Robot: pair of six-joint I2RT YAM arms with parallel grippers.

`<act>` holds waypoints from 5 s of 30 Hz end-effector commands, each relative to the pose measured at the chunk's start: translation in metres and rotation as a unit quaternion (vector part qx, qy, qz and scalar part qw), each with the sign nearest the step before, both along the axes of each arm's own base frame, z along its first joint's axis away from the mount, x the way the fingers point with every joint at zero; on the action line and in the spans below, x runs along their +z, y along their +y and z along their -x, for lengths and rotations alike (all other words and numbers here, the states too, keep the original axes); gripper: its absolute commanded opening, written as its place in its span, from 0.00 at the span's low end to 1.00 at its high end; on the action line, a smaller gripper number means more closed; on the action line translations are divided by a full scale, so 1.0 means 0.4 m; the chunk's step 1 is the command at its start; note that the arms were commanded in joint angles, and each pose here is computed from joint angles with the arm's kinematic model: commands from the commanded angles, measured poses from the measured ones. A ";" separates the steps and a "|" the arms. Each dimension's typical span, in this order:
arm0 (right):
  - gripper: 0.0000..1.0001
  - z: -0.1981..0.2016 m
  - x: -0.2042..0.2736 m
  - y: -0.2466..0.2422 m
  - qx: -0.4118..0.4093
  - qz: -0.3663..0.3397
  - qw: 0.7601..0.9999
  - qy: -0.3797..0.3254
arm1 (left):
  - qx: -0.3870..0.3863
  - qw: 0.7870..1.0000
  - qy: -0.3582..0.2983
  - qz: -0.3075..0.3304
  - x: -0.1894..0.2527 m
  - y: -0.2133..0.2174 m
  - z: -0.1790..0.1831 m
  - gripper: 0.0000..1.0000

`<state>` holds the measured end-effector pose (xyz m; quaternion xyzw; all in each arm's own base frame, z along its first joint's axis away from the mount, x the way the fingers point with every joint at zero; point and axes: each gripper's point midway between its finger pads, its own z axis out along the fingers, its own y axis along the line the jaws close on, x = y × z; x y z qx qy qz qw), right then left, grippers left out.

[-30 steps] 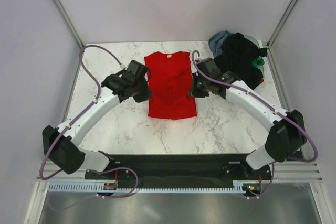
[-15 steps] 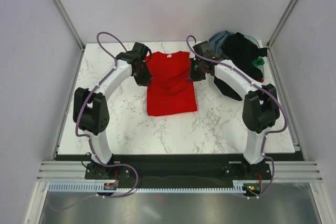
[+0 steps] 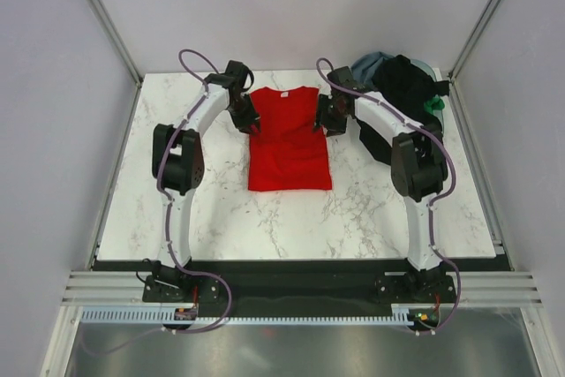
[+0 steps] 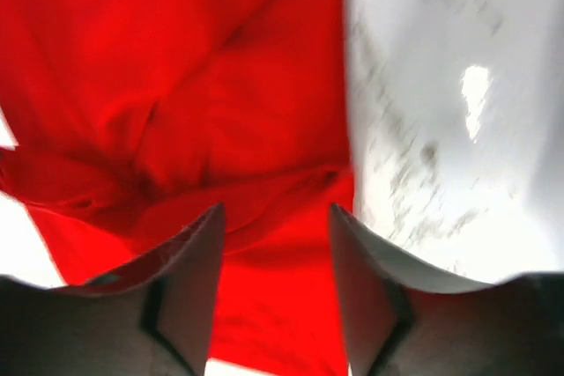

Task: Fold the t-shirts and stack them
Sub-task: Fold the tshirt

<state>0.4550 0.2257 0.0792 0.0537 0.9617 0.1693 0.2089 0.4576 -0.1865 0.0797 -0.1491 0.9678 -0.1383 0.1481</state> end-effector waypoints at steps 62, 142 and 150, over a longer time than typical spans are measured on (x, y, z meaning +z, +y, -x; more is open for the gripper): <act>0.00 0.391 -0.154 -0.061 0.025 -0.109 0.989 0.094 | 0.013 0.997 -0.018 0.077 -0.132 0.012 0.398 0.02; 0.70 0.084 0.155 -0.025 0.025 -0.066 0.997 -0.023 | 0.005 0.992 -0.095 0.080 0.108 0.117 0.261 0.64; 0.69 0.287 0.165 -0.036 0.050 -0.089 0.994 -0.031 | -0.074 0.952 -0.200 0.218 0.045 -0.006 0.331 0.70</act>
